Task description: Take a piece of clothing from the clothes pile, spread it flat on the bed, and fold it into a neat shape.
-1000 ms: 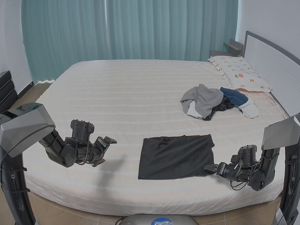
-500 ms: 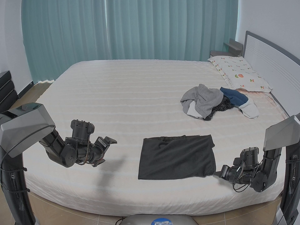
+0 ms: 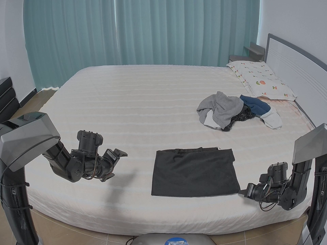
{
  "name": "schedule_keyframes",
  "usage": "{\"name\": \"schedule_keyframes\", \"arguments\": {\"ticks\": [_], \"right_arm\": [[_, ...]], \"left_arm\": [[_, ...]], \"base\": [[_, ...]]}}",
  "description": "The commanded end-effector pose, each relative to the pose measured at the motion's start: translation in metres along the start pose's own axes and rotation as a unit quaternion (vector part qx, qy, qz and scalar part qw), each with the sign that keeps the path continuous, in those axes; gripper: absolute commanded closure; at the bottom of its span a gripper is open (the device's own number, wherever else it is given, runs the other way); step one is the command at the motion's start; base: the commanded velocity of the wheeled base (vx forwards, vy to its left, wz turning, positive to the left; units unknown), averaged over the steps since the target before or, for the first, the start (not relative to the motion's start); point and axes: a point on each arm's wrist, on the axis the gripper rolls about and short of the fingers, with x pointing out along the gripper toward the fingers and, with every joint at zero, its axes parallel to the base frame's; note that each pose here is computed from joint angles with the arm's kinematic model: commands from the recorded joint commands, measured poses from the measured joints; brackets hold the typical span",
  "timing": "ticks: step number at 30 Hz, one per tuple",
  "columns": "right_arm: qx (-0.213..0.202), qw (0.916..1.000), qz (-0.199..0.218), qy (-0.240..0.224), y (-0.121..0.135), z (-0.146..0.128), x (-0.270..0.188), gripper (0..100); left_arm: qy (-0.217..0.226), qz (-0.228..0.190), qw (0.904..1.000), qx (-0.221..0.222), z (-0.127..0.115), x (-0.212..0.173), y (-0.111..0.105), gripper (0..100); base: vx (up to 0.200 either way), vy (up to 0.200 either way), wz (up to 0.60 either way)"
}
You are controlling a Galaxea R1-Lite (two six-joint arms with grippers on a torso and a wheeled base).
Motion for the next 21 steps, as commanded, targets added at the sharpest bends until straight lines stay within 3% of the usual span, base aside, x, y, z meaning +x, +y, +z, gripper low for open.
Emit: {"name": "schedule_keyframes", "arguments": {"ticks": [1,16,17,21], "right_arm": [[0.001,1.0000,-0.006,0.006,-0.0026,-0.0032,-0.0022,100],[-0.026,0.9993,-0.015,0.021,-0.0073,-0.0095,-0.0020,100],[-0.027,0.9993,-0.015,0.022,-0.0078,-0.0098,-0.0011,0],[-0.025,0.9996,-0.006,0.013,-0.0054,-0.0065,-0.0018,0]], "left_arm": [[0.000,0.000,1.0000,0.000,0.0000,0.0001,0.0001,0],[0.000,0.000,1.0000,0.000,0.0000,0.0001,0.0001,0],[0.000,0.000,1.0000,0.000,0.0000,0.0001,0.0001,0],[0.000,0.000,1.0000,0.000,0.0000,0.0001,0.0001,0]], "base": [[0.000,0.000,0.00],[0.000,0.000,0.00],[0.000,0.000,0.00],[0.000,0.000,0.00]]}}
